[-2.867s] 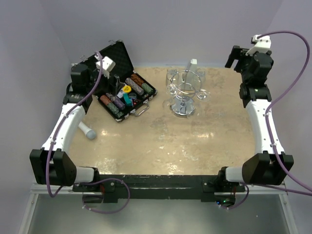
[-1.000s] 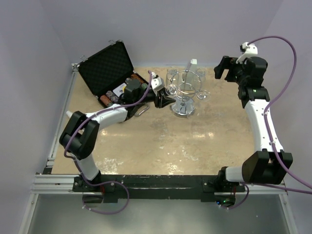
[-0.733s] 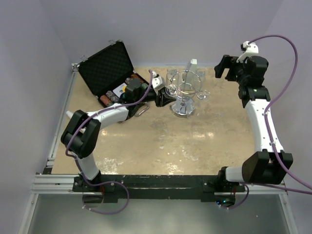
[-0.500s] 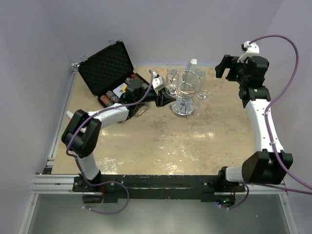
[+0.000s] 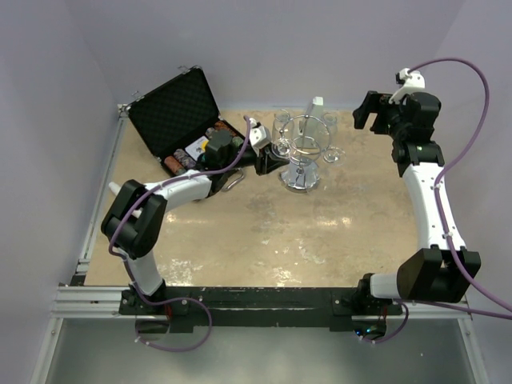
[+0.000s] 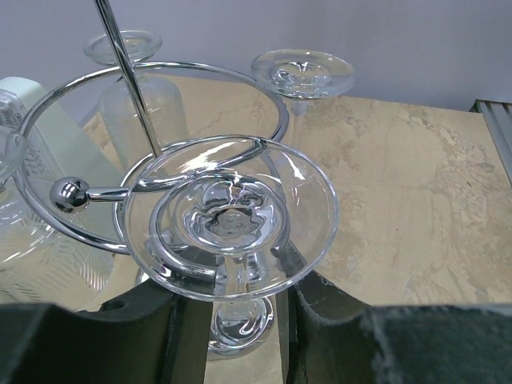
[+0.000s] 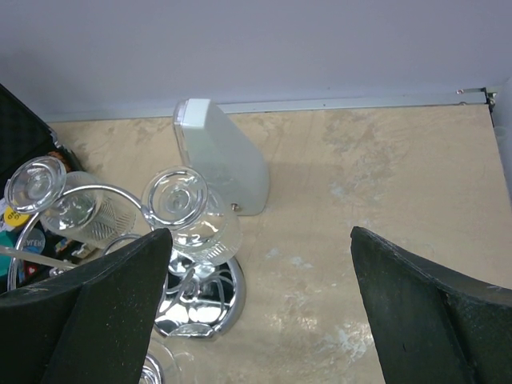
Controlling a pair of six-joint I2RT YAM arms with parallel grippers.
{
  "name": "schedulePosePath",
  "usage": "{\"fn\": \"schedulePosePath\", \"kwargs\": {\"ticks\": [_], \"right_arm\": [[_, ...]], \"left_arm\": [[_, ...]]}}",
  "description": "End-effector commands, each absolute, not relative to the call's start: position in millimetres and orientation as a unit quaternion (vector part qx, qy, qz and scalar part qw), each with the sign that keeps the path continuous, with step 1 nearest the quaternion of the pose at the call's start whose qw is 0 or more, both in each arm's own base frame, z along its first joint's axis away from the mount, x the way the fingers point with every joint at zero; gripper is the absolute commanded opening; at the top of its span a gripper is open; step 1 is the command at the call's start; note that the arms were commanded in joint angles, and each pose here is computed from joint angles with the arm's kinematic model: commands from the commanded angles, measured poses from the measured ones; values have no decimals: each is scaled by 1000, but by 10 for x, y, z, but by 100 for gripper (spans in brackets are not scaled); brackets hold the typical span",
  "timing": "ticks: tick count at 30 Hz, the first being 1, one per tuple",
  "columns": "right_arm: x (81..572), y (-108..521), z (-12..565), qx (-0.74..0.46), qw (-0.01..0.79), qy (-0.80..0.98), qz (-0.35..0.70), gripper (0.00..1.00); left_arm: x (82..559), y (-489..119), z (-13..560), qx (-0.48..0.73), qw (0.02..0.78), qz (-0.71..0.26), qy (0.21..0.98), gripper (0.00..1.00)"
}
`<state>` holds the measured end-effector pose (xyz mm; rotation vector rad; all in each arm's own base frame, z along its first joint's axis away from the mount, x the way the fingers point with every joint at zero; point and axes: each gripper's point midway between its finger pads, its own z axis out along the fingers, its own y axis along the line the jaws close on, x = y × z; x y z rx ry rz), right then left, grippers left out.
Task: Take the wine glass off the wine glass rack
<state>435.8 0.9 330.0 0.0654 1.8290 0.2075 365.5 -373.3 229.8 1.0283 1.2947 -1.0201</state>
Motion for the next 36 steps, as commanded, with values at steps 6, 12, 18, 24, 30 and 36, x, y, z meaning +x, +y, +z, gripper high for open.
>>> {"fn": "schedulePosePath", "kwargs": {"ticks": [6, 12, 18, 24, 30, 36], "right_arm": [[4270, -47, 3689, 28, 637, 767, 77, 98], [4306, -36, 3669, 26, 635, 768, 79, 98], [4325, -40, 3665, 26, 635, 768, 79, 98], [4325, -49, 3646, 28, 634, 769, 78, 98], [4334, -55, 3647, 29, 636, 768, 77, 98], [4348, -33, 3632, 27, 634, 768, 82, 98]], "left_arm": [[3649, -3724, 2249, 448, 584, -422, 530, 38], [3673, -3719, 2167, 445, 582, -420, 536, 39], [3701, -3713, 2167, 442, 586, -417, 536, 34], [3698, -3716, 2203, 442, 590, -416, 533, 24], [3692, -3700, 2264, 439, 594, -416, 531, 10], [3662, -3664, 2421, 437, 608, -411, 520, 0]]}}
